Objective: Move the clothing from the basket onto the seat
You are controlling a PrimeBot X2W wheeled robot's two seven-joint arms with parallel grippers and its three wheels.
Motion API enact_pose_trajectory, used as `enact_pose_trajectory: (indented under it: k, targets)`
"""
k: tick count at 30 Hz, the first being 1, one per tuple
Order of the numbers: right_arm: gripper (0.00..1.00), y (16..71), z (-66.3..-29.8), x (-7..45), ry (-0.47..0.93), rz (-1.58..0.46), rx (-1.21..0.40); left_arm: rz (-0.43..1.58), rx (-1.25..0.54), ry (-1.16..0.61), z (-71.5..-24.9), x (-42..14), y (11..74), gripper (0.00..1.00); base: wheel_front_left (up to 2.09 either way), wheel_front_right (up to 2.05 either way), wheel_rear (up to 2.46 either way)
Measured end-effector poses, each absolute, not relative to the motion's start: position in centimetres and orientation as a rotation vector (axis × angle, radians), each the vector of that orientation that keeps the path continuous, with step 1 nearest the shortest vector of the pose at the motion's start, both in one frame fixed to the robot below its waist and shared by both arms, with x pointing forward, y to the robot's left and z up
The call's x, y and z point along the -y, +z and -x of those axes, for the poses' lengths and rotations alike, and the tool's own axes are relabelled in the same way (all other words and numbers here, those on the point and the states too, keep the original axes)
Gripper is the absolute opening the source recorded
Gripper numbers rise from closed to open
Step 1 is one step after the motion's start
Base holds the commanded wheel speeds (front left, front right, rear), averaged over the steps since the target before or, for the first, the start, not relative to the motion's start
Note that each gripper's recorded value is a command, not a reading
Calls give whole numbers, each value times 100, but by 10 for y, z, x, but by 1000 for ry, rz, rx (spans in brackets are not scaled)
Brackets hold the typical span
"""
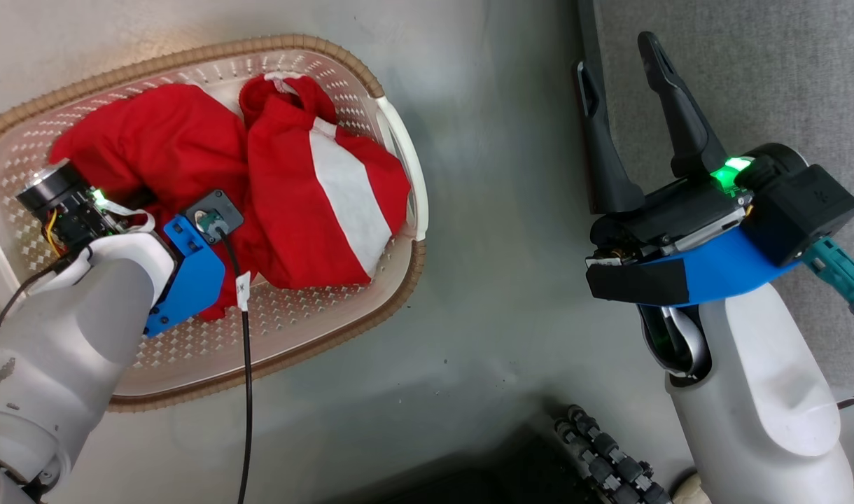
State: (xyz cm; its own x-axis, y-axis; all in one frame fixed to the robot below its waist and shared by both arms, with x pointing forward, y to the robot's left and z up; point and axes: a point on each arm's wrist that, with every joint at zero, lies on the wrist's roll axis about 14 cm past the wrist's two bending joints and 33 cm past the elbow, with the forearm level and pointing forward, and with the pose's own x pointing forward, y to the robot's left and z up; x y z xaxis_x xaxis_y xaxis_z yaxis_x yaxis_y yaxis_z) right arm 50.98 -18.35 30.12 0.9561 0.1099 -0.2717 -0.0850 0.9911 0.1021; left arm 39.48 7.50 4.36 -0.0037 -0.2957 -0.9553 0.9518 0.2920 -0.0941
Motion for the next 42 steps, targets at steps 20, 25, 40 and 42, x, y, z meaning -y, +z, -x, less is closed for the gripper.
enact_pose_trajectory:
  k: [20,25,40,42]
  targets:
    - [100,300,-513,188,87,-86,-270,-800,-1263,-1125,-387,-81,32,0,0,0,0]
    - [100,308,-514,187,90,-84,-257,-778,-1227,-1123,-392,-75,43,0,0,0,0]
    - [100,355,-518,178,114,-69,-171,-627,-1051,-1077,-411,-50,110,0,0,0,0]
    - [100,361,-516,176,117,-65,-164,-602,-1017,-1063,-417,-45,122,0,0,0,0]
